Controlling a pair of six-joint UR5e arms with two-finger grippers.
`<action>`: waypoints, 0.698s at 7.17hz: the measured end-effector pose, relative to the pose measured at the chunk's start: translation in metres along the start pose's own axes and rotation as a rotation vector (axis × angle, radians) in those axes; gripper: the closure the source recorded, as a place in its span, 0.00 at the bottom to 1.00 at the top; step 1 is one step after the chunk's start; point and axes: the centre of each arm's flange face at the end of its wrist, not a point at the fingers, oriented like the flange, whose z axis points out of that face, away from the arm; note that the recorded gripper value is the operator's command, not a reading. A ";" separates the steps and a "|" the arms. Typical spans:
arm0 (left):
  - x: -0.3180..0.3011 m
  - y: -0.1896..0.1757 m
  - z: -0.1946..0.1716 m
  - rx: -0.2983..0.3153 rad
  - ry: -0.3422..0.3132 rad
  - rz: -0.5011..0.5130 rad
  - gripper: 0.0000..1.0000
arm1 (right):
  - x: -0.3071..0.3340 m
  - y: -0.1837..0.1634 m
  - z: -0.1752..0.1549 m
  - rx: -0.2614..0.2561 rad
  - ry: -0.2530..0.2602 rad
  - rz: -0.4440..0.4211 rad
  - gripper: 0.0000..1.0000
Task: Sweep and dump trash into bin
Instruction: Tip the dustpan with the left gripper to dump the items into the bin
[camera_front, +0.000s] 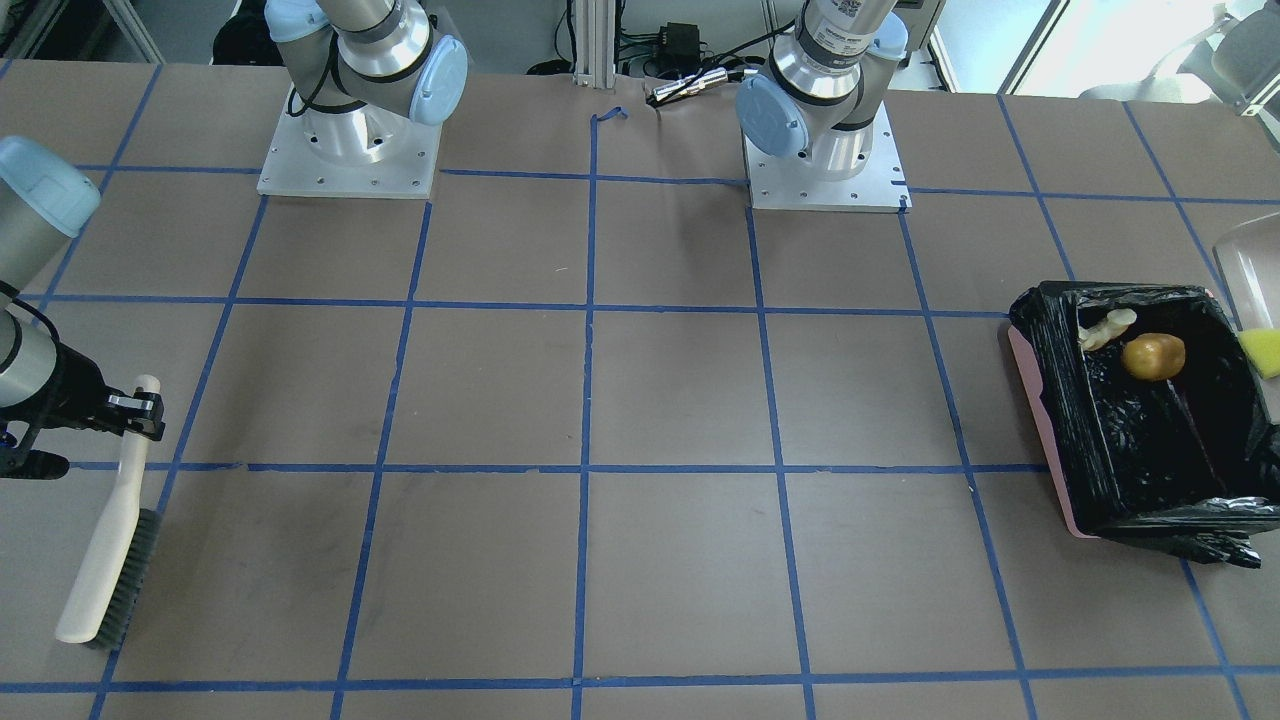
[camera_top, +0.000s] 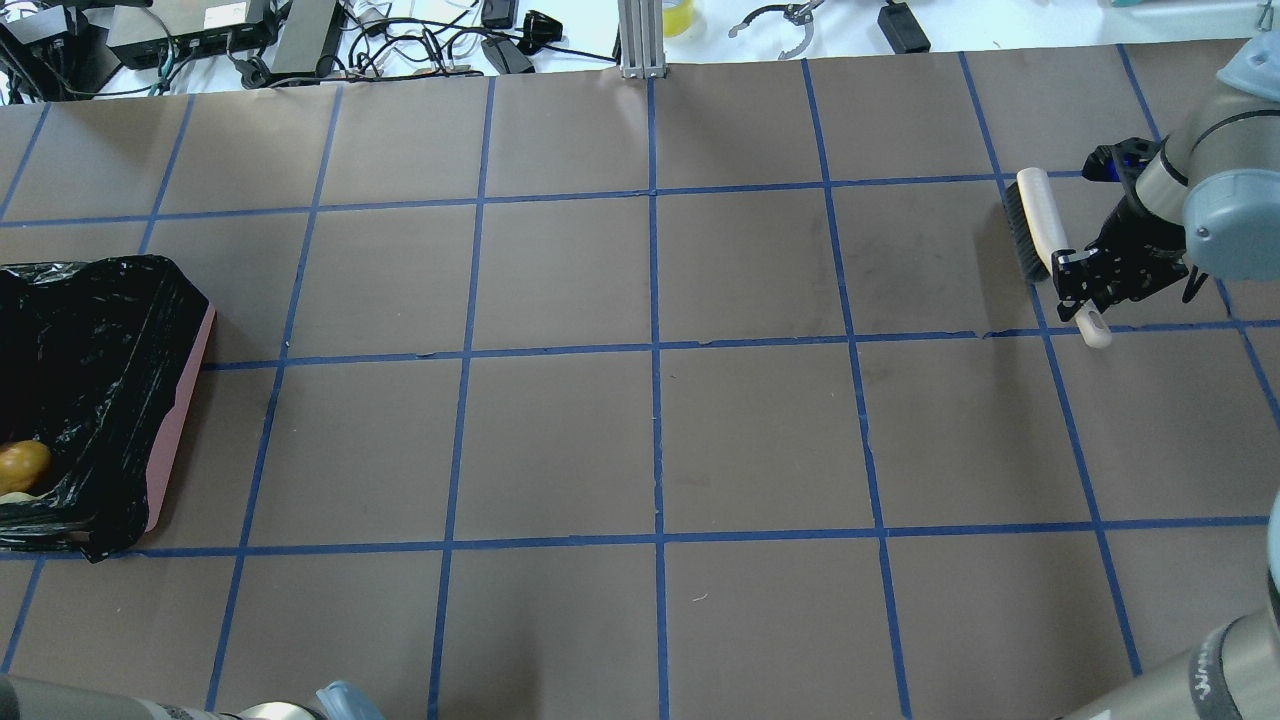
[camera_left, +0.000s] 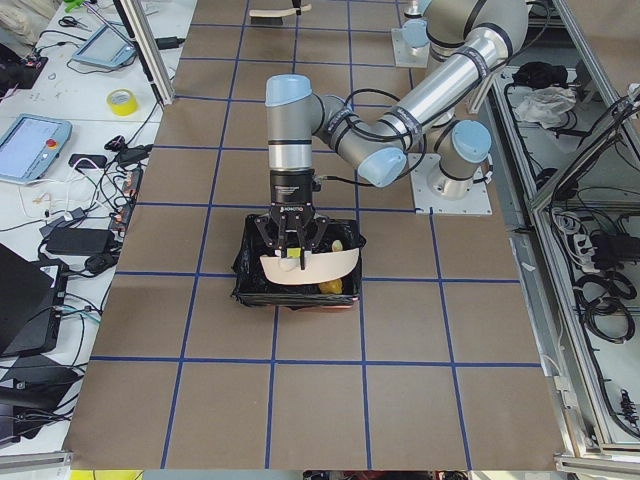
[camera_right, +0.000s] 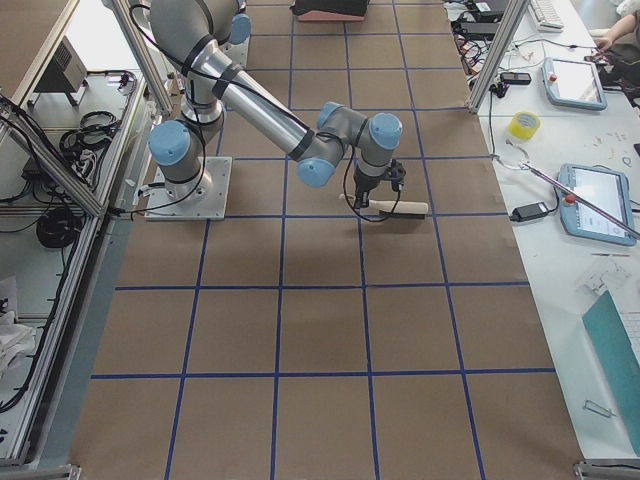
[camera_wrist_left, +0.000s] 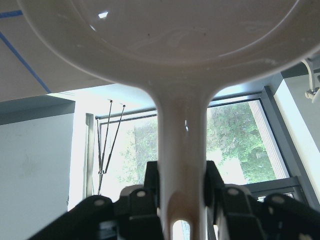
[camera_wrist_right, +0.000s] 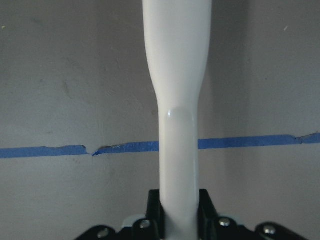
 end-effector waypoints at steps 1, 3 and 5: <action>-0.009 -0.011 -0.017 -0.049 0.044 0.040 1.00 | -0.001 0.000 0.000 -0.001 -0.001 -0.003 1.00; -0.021 -0.036 -0.040 -0.120 0.118 0.086 1.00 | -0.002 0.000 0.001 -0.002 -0.005 -0.005 0.98; -0.024 -0.043 -0.046 -0.140 0.135 0.100 1.00 | -0.004 0.002 0.005 -0.007 -0.016 -0.005 0.97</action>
